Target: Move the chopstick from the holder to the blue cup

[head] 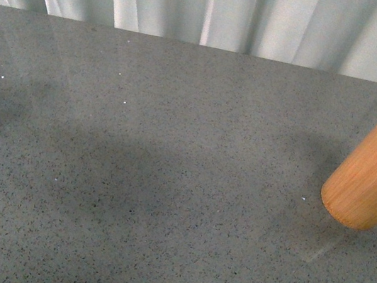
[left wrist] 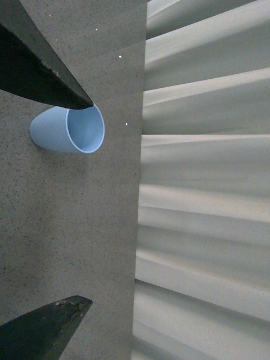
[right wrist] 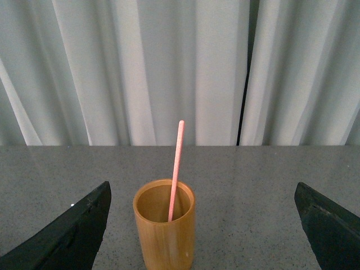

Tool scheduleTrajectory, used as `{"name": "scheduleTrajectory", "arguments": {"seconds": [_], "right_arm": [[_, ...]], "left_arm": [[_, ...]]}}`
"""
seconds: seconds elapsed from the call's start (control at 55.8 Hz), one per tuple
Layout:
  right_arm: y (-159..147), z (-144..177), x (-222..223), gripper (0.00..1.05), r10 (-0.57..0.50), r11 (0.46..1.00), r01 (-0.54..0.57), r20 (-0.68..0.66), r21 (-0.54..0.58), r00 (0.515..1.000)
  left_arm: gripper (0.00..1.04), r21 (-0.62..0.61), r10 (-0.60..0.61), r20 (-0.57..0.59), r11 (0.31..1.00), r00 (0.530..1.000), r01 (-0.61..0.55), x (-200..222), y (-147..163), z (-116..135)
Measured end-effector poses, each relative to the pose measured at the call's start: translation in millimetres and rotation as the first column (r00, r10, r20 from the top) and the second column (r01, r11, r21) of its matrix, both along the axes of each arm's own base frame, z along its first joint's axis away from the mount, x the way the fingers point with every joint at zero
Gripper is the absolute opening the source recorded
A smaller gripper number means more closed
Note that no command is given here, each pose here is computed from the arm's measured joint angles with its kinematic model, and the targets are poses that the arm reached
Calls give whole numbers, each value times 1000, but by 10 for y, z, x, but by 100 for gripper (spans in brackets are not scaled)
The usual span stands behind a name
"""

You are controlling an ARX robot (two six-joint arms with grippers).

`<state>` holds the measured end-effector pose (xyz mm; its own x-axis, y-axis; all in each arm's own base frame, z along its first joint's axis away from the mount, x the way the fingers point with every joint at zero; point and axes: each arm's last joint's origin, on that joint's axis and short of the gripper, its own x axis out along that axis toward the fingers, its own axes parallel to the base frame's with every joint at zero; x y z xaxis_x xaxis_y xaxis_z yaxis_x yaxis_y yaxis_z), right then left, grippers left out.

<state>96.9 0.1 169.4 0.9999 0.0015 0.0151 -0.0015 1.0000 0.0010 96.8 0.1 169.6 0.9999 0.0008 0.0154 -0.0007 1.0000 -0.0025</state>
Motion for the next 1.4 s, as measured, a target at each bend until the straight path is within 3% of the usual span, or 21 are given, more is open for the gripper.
{"name": "scheduleTrajectory", "arguments": {"seconds": [1.057,1.093,1.146,1.164,1.236,1.397], "right_arm": [[0,0,0,95,0,1000,0,0,0,1000],[0,0,0,95,0,1000,0,0,0,1000],[0,0,0,95,0,1000,0,0,0,1000],[0,0,0,95,0,1000,0,0,0,1000],[0,0,0,95,0,1000,0,0,0,1000],[0,0,0,95,0,1000,0,0,0,1000]], "left_arm": [[98,0,1,0,1000,1000,-1,0,0,1],[98,-42,82,-118,995,990,-88,10,6,-18],[98,-106,145,-384,974,912,-199,97,28,-30],[98,-116,140,-421,972,896,-206,139,37,-33],[98,-142,110,-537,965,836,-219,368,105,28],[98,-100,119,-674,963,729,-249,851,321,203]]}}
